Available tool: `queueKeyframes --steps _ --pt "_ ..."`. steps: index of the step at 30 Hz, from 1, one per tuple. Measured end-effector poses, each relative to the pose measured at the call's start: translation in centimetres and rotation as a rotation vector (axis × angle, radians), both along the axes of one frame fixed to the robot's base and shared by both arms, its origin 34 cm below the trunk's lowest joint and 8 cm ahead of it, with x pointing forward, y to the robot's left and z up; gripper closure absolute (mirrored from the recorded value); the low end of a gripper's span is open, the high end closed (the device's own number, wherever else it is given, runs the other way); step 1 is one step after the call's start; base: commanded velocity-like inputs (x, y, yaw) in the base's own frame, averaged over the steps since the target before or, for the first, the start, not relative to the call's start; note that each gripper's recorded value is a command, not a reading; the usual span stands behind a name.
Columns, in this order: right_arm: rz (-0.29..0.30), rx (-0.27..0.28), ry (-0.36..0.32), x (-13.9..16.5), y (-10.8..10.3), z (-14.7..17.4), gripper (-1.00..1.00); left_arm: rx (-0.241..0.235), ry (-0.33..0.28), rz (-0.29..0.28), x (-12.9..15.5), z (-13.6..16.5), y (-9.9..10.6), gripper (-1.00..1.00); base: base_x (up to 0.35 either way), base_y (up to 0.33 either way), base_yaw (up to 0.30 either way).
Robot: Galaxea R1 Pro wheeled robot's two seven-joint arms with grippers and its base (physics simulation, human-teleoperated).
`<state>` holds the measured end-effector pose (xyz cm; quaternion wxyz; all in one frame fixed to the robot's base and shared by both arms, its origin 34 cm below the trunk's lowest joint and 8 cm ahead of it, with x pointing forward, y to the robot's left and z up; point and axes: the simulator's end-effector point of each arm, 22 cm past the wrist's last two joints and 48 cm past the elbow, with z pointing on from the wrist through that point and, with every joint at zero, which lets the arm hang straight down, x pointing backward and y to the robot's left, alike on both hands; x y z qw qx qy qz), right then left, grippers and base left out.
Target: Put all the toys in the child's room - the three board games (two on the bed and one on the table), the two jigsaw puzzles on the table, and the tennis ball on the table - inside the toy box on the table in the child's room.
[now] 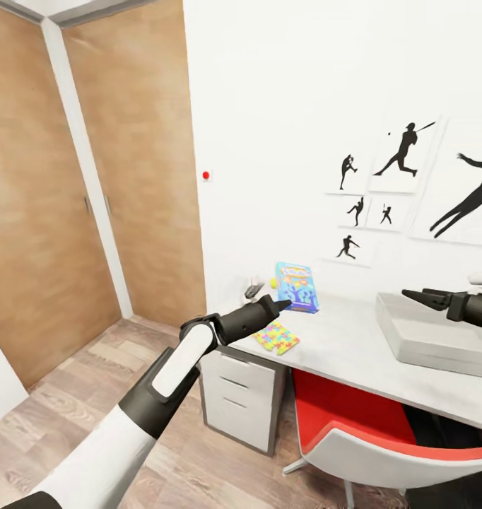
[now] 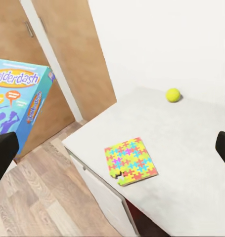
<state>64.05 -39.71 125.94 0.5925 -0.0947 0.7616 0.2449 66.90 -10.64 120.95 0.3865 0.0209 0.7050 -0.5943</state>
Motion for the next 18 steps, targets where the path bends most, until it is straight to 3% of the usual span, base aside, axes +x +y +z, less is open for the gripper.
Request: queueKeyframes --steps 4,13,18 --pt "-0.013 -0.004 -0.002 0.0 -0.4 0.1 -1.00 -0.005 0.005 0.003 -0.1 -0.3 0.3 1.00 0.036 0.063 -0.293" --pt "-0.044 -0.011 0.002 0.3 -1.1 0.0 -1.00 0.001 0.001 -0.006 -0.4 -0.4 0.0 1.00 0.199 0.247 -0.293" --pt "-0.046 -0.012 0.001 0.3 -1.2 0.0 -1.00 -0.003 -0.007 -0.003 -0.4 -0.1 0.1 1.00 0.096 0.073 -0.293"
